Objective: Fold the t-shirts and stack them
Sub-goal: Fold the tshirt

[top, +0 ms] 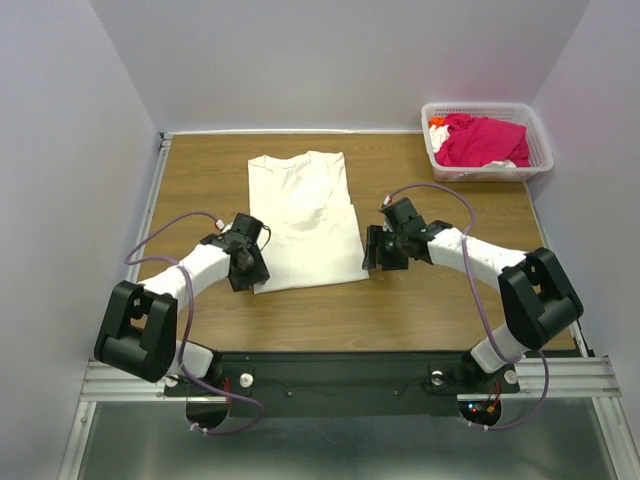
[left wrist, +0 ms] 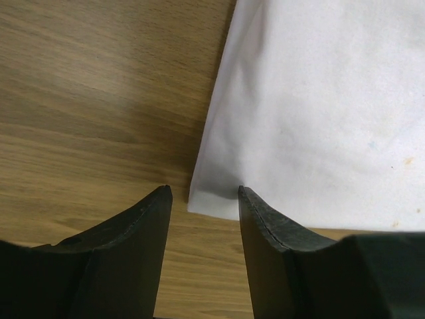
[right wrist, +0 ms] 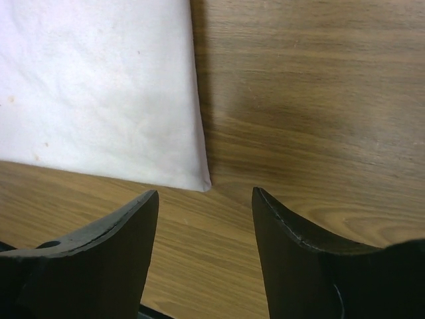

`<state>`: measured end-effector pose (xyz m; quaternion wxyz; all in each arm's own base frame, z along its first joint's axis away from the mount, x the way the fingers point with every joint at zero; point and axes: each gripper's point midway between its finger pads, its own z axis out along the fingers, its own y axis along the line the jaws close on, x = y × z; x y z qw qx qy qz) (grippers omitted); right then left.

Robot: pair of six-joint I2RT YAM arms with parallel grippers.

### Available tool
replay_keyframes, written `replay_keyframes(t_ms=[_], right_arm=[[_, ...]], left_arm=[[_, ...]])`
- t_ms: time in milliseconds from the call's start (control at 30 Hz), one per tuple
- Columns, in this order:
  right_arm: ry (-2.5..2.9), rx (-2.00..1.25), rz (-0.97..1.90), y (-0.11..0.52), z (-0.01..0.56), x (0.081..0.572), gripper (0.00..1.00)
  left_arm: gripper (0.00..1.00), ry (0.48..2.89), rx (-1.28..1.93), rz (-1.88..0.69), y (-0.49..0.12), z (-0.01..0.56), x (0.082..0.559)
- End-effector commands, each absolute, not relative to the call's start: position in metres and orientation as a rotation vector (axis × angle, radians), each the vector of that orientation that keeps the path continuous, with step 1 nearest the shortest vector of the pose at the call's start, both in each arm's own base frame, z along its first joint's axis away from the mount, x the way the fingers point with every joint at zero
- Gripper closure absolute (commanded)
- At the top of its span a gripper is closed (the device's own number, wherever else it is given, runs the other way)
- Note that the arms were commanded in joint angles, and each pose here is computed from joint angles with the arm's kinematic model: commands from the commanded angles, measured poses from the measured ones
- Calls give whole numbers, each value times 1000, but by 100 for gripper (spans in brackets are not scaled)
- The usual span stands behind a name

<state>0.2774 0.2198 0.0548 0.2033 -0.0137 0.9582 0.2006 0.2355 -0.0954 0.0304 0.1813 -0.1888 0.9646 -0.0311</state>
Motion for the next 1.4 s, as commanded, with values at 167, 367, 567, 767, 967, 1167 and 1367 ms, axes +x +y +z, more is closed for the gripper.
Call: replay_keyframes(t_ms=[167,367,567,767,967,1167,1367], right_arm=[[2625,16,337,225,64,292,39],[2667,-4,249,239,47,289,41],[2701,-5,120,235,30,284,43],[2737,11,51,228,11,279,45],[2832,4,22,220,-15,258,50],[2827,-27,-17,211,-14,253,74],[2766,-90,-45,208,11,269,99]], left_arm=[[51,2771,-515,-66,-97,14,225],[55,2812,-472,-68,-102,5,218],[67,2842,-432,-46,-100,-1,213],[78,2872,-394,-43,-100,-7,210],[95,2891,-369,-39,-101,-10,209],[100,2886,-332,-61,-105,-5,216],[100,2846,-289,-105,-115,15,236]])
